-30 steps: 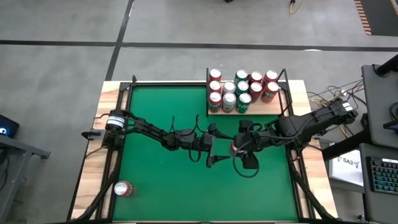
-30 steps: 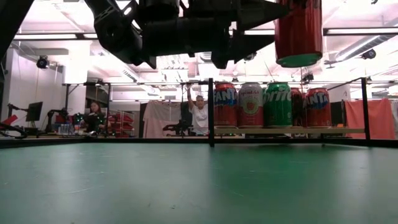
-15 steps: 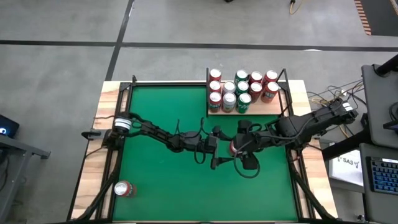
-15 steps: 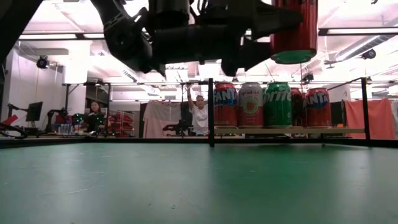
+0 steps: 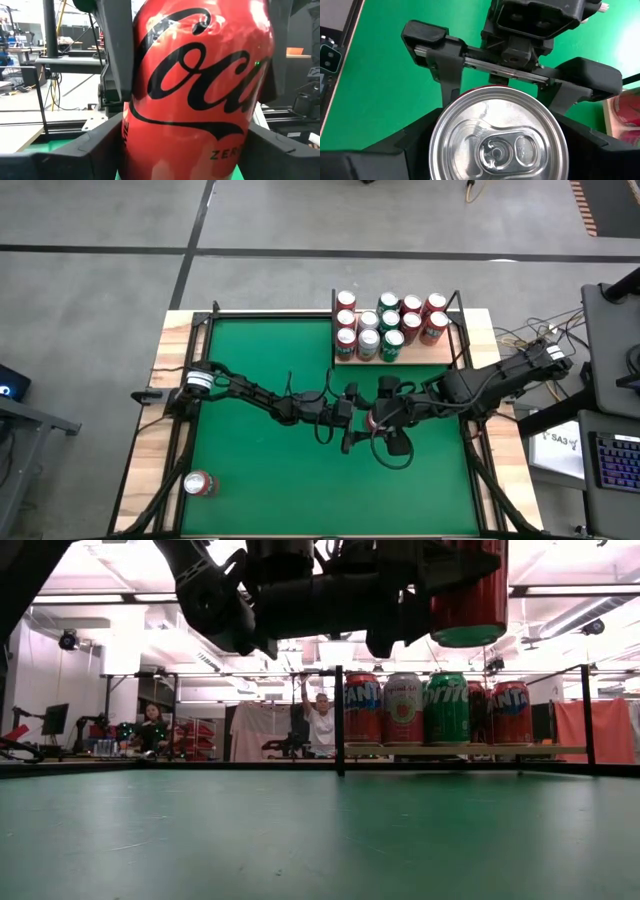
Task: Place canned beverage on shelf
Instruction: Put the red/black soda can on the shelf aligned with the other red/black soda cans
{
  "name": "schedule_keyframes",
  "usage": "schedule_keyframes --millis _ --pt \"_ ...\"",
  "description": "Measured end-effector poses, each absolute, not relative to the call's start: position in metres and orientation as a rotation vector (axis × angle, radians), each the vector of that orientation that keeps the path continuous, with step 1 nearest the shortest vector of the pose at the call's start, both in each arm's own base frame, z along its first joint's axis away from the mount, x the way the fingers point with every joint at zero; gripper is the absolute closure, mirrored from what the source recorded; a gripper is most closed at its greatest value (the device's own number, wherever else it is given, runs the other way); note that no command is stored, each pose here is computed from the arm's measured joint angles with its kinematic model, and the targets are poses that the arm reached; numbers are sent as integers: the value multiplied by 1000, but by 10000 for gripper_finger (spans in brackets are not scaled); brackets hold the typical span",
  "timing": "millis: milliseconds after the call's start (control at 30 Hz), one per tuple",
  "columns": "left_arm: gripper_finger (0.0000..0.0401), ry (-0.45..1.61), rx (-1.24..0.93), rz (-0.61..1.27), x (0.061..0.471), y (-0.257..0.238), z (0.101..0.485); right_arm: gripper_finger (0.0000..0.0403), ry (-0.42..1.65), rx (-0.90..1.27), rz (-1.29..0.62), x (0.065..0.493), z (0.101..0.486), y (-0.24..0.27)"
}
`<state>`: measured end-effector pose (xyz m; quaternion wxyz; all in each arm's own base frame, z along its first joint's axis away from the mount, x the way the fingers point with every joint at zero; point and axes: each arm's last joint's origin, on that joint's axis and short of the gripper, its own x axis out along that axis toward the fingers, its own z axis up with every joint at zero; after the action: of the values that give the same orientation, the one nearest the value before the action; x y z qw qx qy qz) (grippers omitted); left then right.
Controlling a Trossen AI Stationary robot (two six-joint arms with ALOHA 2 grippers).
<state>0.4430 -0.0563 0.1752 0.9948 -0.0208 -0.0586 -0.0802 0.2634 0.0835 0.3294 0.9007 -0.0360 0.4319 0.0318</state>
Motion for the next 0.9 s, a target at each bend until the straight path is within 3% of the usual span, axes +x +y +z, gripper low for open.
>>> schedule_keyframes --millis 300,700,900 --pt "112 -86 -57 -45 437 -55 166 57 883 -83 37 269 330 84" --pt "112 -51 -51 313 428 -64 161 70 913 107 -214 251 369 75" --pt "112 -49 -42 354 427 -67 161 73 927 146 -244 249 369 74"
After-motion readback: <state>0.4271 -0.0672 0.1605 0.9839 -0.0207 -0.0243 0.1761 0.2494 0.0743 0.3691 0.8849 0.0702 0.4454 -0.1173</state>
